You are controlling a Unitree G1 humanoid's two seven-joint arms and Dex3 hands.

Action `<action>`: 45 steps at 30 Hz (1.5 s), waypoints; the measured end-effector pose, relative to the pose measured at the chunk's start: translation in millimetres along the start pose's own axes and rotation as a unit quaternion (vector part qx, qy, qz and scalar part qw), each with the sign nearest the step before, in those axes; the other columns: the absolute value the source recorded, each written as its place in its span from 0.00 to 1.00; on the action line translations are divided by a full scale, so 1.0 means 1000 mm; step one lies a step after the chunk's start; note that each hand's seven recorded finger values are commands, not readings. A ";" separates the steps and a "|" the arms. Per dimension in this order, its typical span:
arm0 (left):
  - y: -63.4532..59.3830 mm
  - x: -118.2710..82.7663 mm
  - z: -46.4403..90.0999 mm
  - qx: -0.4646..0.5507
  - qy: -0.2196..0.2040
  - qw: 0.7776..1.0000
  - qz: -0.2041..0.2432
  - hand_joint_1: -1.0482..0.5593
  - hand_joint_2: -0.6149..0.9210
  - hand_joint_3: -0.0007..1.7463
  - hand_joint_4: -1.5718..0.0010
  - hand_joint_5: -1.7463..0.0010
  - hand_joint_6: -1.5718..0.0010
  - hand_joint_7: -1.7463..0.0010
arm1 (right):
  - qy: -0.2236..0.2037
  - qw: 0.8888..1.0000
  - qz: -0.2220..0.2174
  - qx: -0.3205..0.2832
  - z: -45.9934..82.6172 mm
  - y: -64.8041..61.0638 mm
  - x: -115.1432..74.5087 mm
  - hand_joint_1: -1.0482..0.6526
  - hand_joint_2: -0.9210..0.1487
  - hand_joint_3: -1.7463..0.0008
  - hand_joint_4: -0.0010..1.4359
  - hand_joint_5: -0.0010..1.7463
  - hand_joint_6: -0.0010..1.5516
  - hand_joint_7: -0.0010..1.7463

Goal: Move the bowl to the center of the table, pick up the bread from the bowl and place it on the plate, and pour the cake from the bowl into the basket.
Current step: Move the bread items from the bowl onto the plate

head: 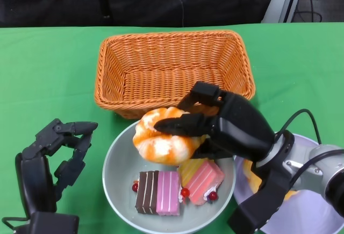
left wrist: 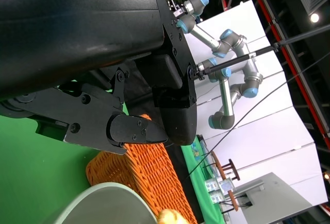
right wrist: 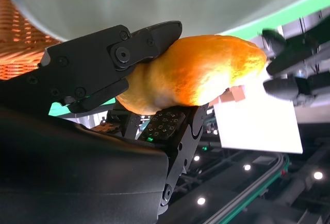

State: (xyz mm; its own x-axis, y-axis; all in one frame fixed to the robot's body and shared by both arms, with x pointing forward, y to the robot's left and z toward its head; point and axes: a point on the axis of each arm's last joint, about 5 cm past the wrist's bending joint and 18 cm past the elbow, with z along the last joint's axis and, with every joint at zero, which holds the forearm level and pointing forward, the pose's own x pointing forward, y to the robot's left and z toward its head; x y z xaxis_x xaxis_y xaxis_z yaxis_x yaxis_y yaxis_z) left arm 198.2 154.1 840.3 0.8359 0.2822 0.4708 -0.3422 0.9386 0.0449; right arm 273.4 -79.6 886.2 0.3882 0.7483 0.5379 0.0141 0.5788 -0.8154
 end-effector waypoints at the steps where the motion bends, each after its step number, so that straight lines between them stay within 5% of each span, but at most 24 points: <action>1: 0.000 0.000 0.000 0.000 0.000 1.000 0.000 0.53 1.00 0.15 0.50 0.25 0.43 0.54 | -0.001 1.000 -0.007 0.002 0.000 -0.002 0.001 0.49 0.00 0.97 0.63 0.54 0.78 0.02; 20: 0.005 0.003 -0.002 0.005 0.007 1.000 0.008 0.52 1.00 0.15 0.50 0.24 0.44 0.52 | 0.064 0.983 -0.128 0.114 0.012 -0.047 -0.030 0.47 0.00 0.93 0.62 0.67 0.85 0.07; 24: 0.007 0.003 -0.003 0.007 0.009 1.000 0.010 0.52 1.00 0.15 0.50 0.24 0.44 0.52 | 0.080 0.978 -0.151 0.123 0.014 -0.058 -0.040 0.47 0.00 0.91 0.59 0.71 0.64 0.43; 28: 0.007 0.004 -0.004 0.009 0.012 1.000 0.010 0.52 1.00 0.14 0.50 0.25 0.44 0.52 | 0.103 0.973 -0.173 0.116 0.014 -0.068 -0.055 0.48 0.01 0.92 0.61 0.70 0.61 0.51; 37: 0.010 0.006 -0.004 0.011 0.014 1.000 0.017 0.52 1.00 0.15 0.49 0.23 0.43 0.52 | 0.151 0.963 -0.201 0.098 0.015 -0.075 -0.092 0.53 0.04 0.91 0.60 0.73 0.59 0.54; 45: 0.015 0.008 -0.005 0.014 0.017 0.999 0.023 0.53 1.00 0.15 0.49 0.25 0.42 0.53 | 0.189 0.963 -0.177 0.077 0.012 -0.070 -0.122 0.54 0.06 0.90 0.61 0.72 0.59 0.52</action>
State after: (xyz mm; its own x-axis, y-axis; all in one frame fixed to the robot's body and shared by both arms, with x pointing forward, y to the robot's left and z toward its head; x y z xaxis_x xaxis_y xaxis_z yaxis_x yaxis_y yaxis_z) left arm 202.2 171.5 840.0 0.8329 0.3320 0.4428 -0.3925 0.9184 0.0496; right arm 213.9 -207.3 880.4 0.6928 0.3394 0.6362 0.0825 0.8392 -0.5375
